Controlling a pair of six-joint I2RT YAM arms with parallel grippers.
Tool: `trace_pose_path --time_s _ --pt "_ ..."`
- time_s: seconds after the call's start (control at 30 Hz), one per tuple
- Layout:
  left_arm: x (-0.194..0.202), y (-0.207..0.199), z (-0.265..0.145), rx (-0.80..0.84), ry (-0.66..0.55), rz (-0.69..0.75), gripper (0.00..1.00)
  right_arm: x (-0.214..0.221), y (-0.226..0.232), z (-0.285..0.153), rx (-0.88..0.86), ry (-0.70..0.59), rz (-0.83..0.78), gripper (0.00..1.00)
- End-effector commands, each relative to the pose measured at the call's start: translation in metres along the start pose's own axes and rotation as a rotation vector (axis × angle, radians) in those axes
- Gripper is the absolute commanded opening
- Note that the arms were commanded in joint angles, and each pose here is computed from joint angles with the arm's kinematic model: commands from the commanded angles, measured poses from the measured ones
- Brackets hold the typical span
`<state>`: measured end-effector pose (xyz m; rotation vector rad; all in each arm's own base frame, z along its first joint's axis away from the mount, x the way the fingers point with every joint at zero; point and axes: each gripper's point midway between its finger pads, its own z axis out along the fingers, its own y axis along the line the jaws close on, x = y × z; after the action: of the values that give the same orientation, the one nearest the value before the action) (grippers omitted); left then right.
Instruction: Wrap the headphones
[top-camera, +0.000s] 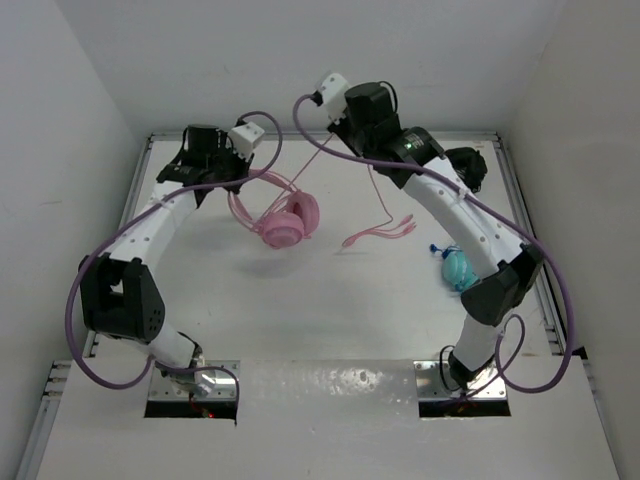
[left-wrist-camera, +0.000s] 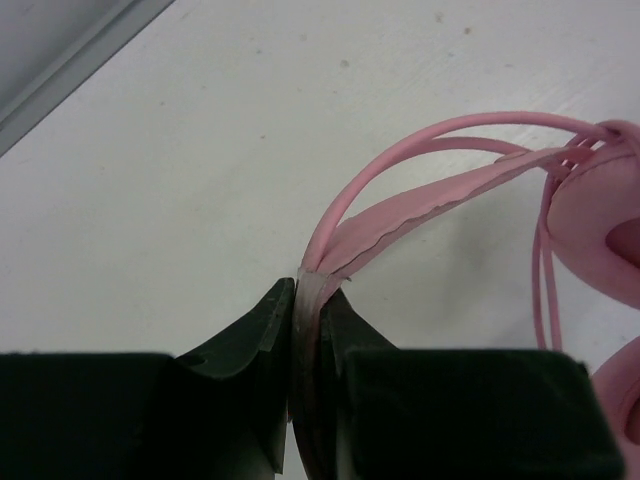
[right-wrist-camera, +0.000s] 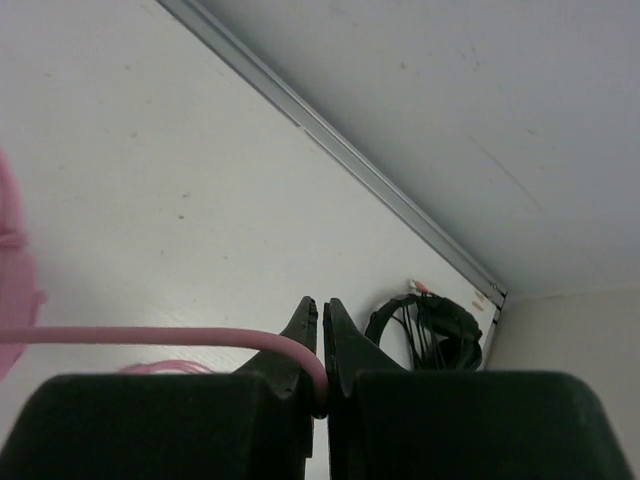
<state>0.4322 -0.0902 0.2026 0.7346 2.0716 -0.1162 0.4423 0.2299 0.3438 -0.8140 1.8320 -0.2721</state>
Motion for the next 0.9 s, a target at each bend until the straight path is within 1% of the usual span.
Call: trace_pose_path --time_s 0.0,0.03,0.07,0.1,0.13,0.2,0.23,0.27,0.3,0.37,0.4,0.43,0.47,0.5,0.53,0.57,0.63,0.67,0.73,0.87 --pt "-0.036 -0.028 -0.036 0.155 -0.075 0.049 0.0 0.003 -0.061 0.003 0.105 -0.058 0.131 0.0" --pt "-0.041 -0.033 -0.041 0.18 -0.078 0.028 0.0 0.019 -0.062 0.016 0.095 -0.041 0.135 0.0" --pt "-0.053 -0.04 -0.053 0.221 -0.094 0.014 0.0 0.027 -0.057 0.023 0.071 -0.036 0.141 0.0" --pt "-0.062 -0.044 -0.063 0.24 -0.11 -0.01 0.0 0.031 -0.049 0.031 0.022 -0.05 0.148 0.0" --pt "-0.077 -0.046 -0.077 0.257 -0.129 -0.019 0.0 0.046 -0.039 0.043 -0.01 -0.037 0.151 0.0" --pt "-0.095 -0.059 -0.097 0.334 -0.174 -0.041 0.0 0.057 -0.022 0.058 -0.061 -0.032 0.17 0.0" --pt "-0.098 -0.066 -0.104 0.368 -0.171 -0.056 0.0 0.063 -0.013 0.065 -0.085 -0.025 0.188 0.0" --pt "-0.114 -0.072 -0.118 0.41 -0.22 -0.049 0.0 0.064 -0.005 0.07 -0.112 -0.025 0.198 0.0" --pt "-0.12 -0.076 -0.123 0.437 -0.233 -0.069 0.0 0.061 0.009 0.08 -0.168 -0.057 0.219 0.0" --pt "-0.136 -0.084 -0.135 0.495 -0.285 -0.086 0.0 0.07 0.038 0.092 -0.266 -0.062 0.265 0.0" --pt "-0.142 -0.086 -0.14 0.512 -0.294 -0.126 0.0 0.069 0.051 0.1 -0.314 -0.087 0.282 0.0" --pt "-0.155 -0.085 -0.147 0.514 -0.329 -0.122 0.0 0.072 0.073 0.102 -0.399 -0.095 0.326 0.02" --pt "-0.161 -0.086 -0.151 0.524 -0.346 -0.131 0.0 0.073 0.084 0.104 -0.434 -0.107 0.353 0.2" --pt "-0.167 -0.086 -0.155 0.53 -0.356 -0.153 0.0 0.063 0.087 0.108 -0.446 -0.172 0.377 0.38" --pt "-0.174 -0.085 -0.159 0.532 -0.376 -0.149 0.0 0.075 0.109 0.11 -0.496 -0.152 0.45 0.53" --pt "-0.184 -0.085 -0.164 0.545 -0.401 -0.143 0.0 0.078 0.116 0.112 -0.503 -0.166 0.462 0.72" --pt "-0.198 -0.083 -0.171 0.545 -0.431 -0.151 0.0 0.084 0.138 0.117 -0.497 -0.205 0.453 0.88" --pt "-0.201 -0.08 -0.168 0.542 -0.432 -0.162 0.0 0.088 0.145 0.119 -0.493 -0.211 0.442 0.99" --pt "-0.212 -0.076 -0.173 0.53 -0.456 -0.175 0.0 0.096 0.16 0.121 -0.489 -0.206 0.414 0.99" --pt "-0.226 -0.064 -0.181 0.494 -0.49 -0.18 0.0 0.122 0.162 0.131 -0.414 -0.139 0.431 0.99"
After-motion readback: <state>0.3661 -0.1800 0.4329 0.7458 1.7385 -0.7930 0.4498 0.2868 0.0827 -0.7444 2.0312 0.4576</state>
